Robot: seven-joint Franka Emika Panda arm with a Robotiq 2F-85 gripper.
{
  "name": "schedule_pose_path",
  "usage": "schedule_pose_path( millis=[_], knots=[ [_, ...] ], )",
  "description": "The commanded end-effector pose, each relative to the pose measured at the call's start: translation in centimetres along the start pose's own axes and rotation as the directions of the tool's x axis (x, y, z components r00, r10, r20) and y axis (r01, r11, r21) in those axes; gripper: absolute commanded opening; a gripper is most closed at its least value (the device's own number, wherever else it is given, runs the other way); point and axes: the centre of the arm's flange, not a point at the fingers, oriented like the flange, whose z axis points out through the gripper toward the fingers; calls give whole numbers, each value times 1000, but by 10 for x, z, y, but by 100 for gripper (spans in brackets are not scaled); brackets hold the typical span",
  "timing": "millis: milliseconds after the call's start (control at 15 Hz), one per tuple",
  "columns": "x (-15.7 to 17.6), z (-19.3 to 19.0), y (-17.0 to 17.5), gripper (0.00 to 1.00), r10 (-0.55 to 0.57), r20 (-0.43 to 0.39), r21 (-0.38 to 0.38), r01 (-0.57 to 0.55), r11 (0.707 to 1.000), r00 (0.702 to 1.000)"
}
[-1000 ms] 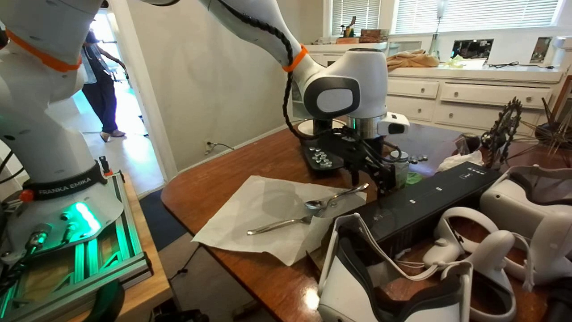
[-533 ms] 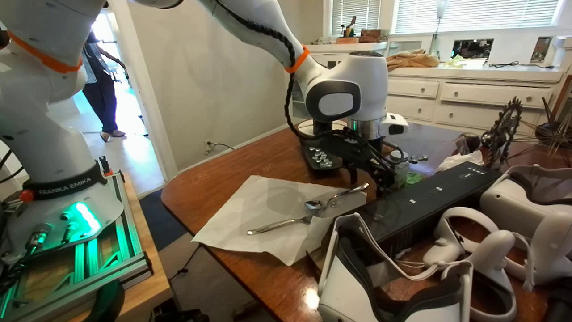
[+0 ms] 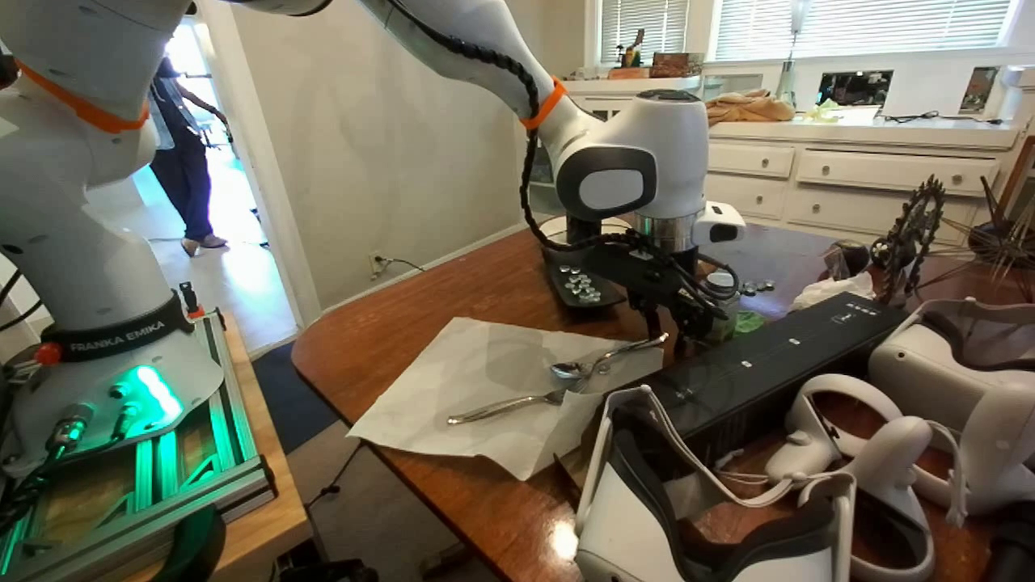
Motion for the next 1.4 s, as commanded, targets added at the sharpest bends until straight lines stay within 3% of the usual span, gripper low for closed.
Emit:
schedule_pose_path(
  millis=[0,133,333,467,600,1000,1333],
  knots=[
    [-1,12,0,19,-12,-6,29,12,1000,1000],
    [0,12,-1,3,-10,-6,33,11,999,1000],
    [2,11,-2,6,10,15,41,-11,999,1000],
    [0,3,-6,1,41,60,74,-45,996,997],
    [-3,-5,-9,5,74,82,99,-82,992,994],
    [-15,-19,-13,5,210,155,160,-235,959,965],
    [-11,-48,-14,5,346,143,139,-365,921,927]
  ],
)
